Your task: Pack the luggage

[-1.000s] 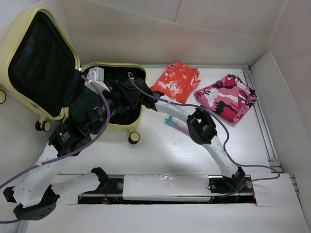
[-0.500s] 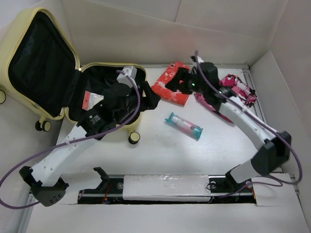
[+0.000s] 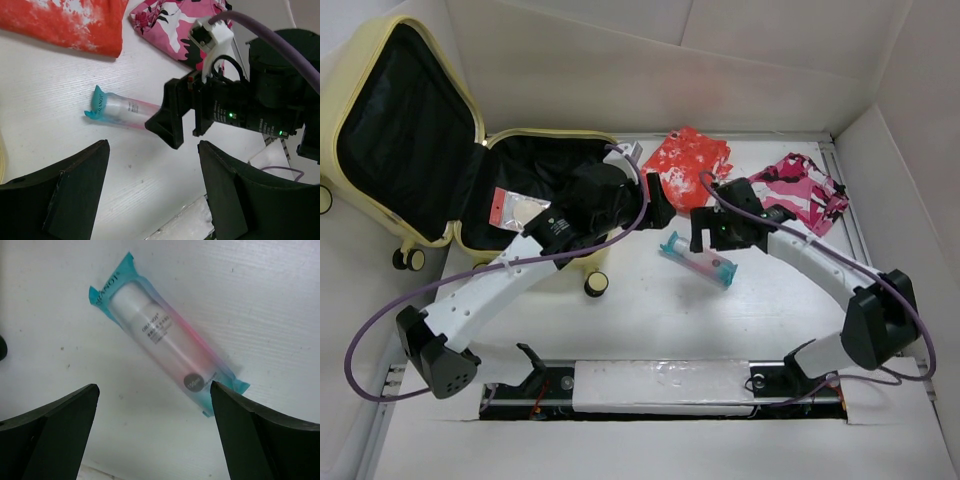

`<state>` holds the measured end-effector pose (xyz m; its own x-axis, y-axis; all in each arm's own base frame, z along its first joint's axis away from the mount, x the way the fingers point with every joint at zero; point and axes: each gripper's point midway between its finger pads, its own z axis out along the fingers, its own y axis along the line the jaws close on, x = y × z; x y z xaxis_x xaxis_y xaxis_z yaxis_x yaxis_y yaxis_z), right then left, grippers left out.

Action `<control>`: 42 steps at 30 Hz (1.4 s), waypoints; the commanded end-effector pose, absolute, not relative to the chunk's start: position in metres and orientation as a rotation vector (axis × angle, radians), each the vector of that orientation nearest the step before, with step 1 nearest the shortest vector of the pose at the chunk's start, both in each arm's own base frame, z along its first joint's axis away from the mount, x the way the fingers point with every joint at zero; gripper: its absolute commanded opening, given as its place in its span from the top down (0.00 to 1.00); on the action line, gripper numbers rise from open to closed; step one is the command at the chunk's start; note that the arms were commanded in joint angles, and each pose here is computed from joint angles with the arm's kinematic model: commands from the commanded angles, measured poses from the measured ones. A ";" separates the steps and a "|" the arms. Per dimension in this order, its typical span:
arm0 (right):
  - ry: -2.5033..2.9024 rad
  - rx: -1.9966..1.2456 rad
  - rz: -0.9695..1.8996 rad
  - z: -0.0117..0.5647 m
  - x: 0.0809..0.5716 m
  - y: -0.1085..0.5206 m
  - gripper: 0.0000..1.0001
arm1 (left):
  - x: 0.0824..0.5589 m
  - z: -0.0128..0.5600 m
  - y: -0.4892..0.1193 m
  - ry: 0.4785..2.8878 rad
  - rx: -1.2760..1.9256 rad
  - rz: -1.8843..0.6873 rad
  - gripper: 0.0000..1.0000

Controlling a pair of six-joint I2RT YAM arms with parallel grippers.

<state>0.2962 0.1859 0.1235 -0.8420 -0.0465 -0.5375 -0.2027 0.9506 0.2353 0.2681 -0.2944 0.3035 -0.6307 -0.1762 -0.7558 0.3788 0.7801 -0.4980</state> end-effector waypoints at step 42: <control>2.169 -0.395 1.230 0.257 0.348 0.402 0.79 | 0.212 0.384 -0.257 1.962 0.123 -1.047 0.06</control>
<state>0.3548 0.3472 0.2016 -0.7967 -0.0107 -0.6043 -0.4228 0.7244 0.5445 0.2134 -0.2601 0.3339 -0.6920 -0.2643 -0.6718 0.3511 0.6899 -0.6331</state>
